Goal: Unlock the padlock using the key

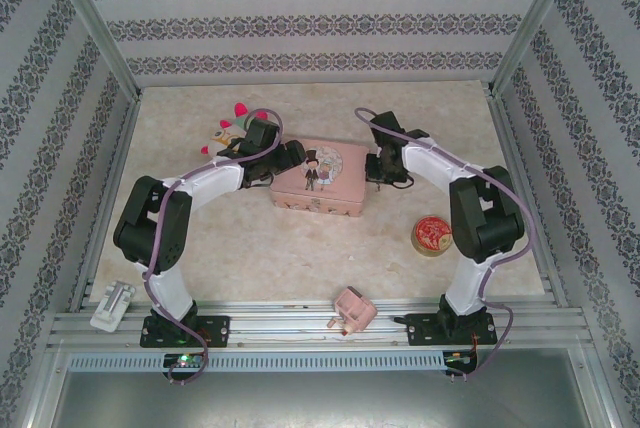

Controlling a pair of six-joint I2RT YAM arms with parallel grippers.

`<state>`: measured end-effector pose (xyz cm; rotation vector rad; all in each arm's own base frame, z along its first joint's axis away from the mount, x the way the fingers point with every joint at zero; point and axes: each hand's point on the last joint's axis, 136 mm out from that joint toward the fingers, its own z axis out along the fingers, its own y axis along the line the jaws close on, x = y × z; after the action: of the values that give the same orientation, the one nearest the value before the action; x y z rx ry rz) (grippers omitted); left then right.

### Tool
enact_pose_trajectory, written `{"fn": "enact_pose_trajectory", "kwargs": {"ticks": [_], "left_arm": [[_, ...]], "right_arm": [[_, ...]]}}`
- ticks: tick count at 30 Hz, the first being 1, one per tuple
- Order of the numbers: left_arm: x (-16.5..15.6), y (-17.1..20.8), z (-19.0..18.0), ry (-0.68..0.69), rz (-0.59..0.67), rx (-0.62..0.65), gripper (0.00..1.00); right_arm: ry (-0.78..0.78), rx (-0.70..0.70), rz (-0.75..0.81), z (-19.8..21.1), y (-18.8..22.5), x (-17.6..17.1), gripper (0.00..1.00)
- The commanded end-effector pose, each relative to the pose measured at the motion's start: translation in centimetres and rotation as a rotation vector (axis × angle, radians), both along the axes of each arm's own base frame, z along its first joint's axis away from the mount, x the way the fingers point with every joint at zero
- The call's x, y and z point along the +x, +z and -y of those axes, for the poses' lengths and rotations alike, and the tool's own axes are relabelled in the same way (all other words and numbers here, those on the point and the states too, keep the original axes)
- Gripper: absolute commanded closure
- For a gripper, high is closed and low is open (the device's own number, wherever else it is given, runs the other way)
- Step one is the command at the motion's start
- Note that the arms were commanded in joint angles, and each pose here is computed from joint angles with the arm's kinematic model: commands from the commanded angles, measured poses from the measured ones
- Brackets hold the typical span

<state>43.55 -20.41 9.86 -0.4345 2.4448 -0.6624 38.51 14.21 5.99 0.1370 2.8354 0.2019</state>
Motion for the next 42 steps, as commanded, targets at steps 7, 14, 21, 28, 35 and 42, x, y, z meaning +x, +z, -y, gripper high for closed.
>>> {"fn": "enact_pose_trajectory", "kwargs": {"ticks": [7, 14, 21, 28, 35, 42], "left_arm": [[-1.4, 1.9, 1.4, 0.002, 0.057, -0.117, 0.14], [-0.1, 2.0, 0.5, 0.028, 0.076, -0.053, 0.12], [1.1, 2.3, -1.0, 0.066, 0.086, -0.041, 0.12], [0.8, 3.3, -2.6, 0.102, 0.100, -0.044, 0.05], [-0.5, 6.3, -5.9, 0.157, 0.162, 0.009, 0.01], [-2.6, 8.0, -9.1, 0.179, 0.196, 0.093, 0.01]], "right_arm": [[0.086, 0.129, 0.040, -4.4, 2.3, 2.2, 1.00], [0.096, 0.135, 0.071, -5.5, 3.1, 5.4, 1.00], [0.079, 0.147, 0.070, -5.5, 2.7, 7.1, 1.00], [0.028, 0.058, 0.049, -1.8, 3.0, 6.6, 1.00], [-0.009, -0.052, 0.011, 2.9, 4.1, 2.2, 1.00], [0.051, 0.048, -0.100, 2.3, 2.4, -4.4, 1.00]]}}
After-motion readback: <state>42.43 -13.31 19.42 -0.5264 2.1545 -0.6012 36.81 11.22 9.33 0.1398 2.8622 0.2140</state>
